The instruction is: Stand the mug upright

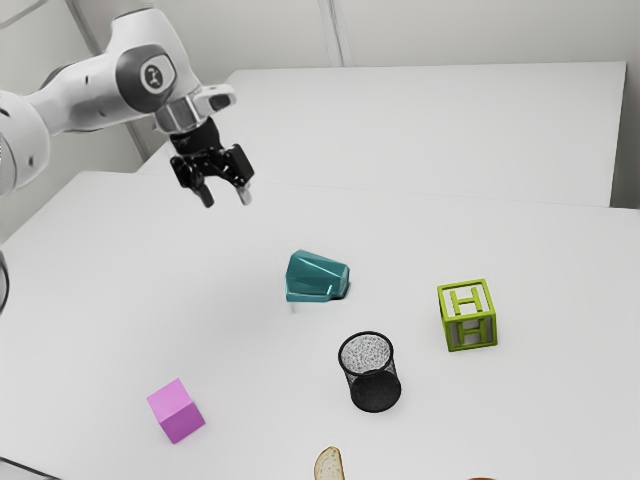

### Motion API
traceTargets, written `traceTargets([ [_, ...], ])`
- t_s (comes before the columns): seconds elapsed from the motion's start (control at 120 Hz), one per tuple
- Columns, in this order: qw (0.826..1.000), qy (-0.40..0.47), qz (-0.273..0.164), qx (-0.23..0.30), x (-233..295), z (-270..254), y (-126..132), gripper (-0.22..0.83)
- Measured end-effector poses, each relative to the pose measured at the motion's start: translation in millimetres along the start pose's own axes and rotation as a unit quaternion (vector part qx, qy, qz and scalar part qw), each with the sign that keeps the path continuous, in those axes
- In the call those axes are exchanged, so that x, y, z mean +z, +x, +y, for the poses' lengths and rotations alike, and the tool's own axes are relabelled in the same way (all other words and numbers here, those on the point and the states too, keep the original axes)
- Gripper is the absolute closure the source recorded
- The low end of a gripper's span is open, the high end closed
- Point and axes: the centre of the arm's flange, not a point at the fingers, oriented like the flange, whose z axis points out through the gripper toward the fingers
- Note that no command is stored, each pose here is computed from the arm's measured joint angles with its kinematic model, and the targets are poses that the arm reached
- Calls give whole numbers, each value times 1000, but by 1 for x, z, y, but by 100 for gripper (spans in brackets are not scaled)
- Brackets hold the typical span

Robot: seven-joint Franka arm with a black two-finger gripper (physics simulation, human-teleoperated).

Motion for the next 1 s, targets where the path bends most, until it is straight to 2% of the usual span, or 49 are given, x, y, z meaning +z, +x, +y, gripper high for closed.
traceTargets([
  [0.192,998,-66,14,-17,52,-20,5,3],
  [0.525,983,-161,83,-16,106,-35,30,3],
  [1.0,970,-219,101,-2,167,-58,38,3],
])
